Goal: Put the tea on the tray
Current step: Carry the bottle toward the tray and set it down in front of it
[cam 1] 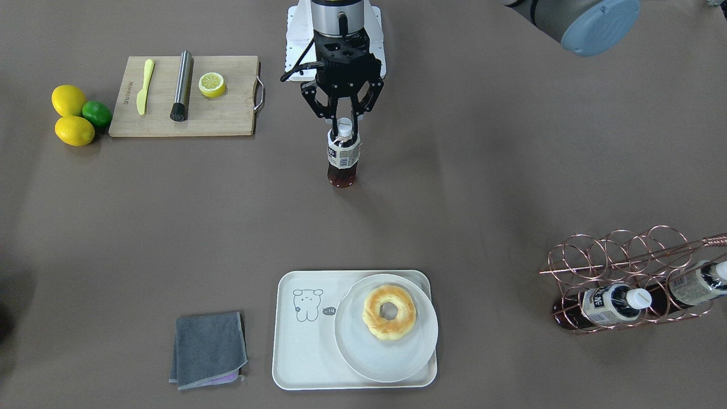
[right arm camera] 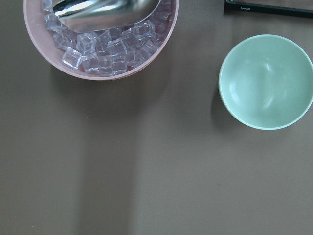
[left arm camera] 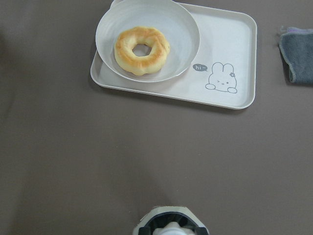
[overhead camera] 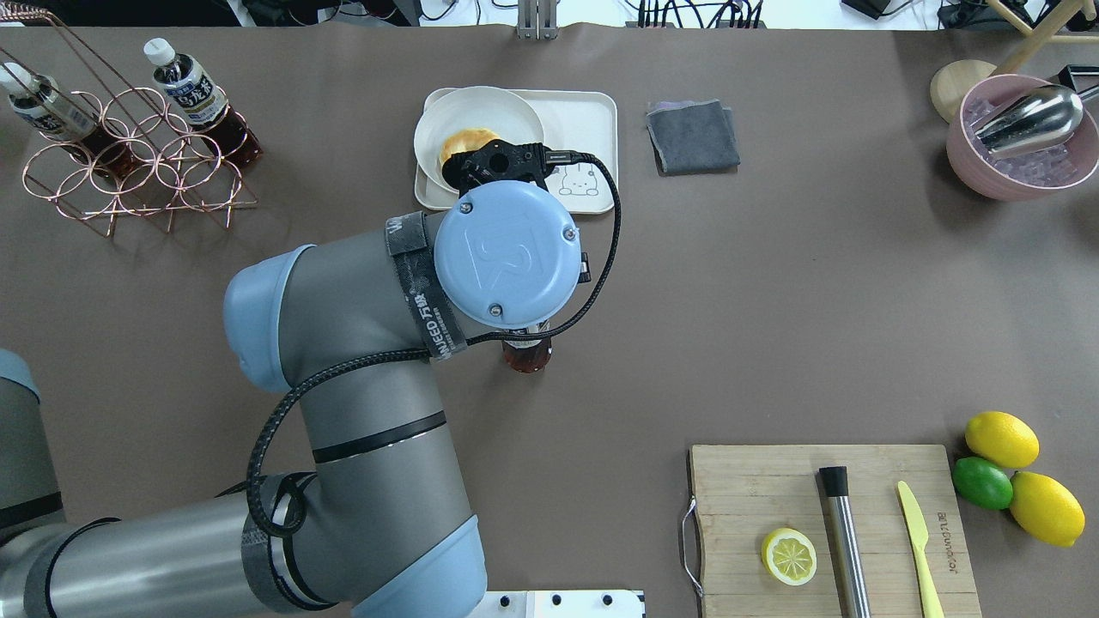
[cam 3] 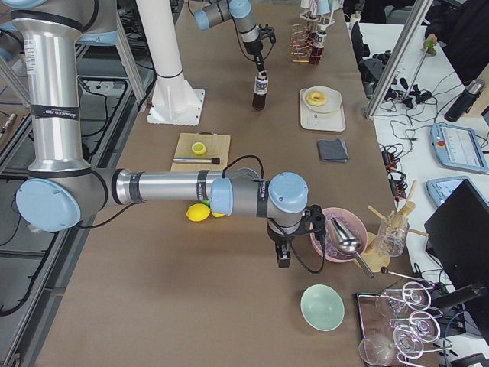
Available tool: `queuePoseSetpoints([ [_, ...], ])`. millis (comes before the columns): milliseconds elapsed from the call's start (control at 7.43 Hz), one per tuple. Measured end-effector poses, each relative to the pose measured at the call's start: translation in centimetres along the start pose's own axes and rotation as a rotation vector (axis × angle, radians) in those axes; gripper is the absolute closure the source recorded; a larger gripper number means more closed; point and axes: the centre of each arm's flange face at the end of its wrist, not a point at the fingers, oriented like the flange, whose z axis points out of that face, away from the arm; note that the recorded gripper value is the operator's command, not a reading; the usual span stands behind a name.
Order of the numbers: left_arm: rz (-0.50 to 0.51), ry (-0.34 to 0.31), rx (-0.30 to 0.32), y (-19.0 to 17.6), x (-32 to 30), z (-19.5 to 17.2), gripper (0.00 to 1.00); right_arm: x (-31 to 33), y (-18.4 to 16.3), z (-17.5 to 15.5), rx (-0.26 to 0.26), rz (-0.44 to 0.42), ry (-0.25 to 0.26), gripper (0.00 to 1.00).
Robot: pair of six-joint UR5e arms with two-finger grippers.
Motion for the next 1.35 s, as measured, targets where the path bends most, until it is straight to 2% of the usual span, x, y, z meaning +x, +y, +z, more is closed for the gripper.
queuePoseSetpoints([
  [673,0.017,0.002,0.024,1.3,0.2,0.4,1.00,-0.1,-0.1,-0.1,0.002,-0.001,0.000,0.00],
  [807,0.018,0.007,0.025,1.4,0.1,0.6,0.95,-0.1,-0.1,-0.1,0.002,-0.001,0.000,0.00],
  [942,0.018,0.011,0.026,1.4,-0.1,0.8,0.21,-0.1,-0.1,-0.1,0.002,0.000,0.000,0.00],
  [1076,0.018,0.015,0.026,1.4,-0.2,0.9,0.02,-0.1,-0.1,-0.1,0.002,0.001,0.000,0.00],
  [1345,0.023,0.017,0.029,1.4,-0.3,0.9,0.02,-0.1,-0.1,-0.1,0.002,0.004,0.000,0.00],
])
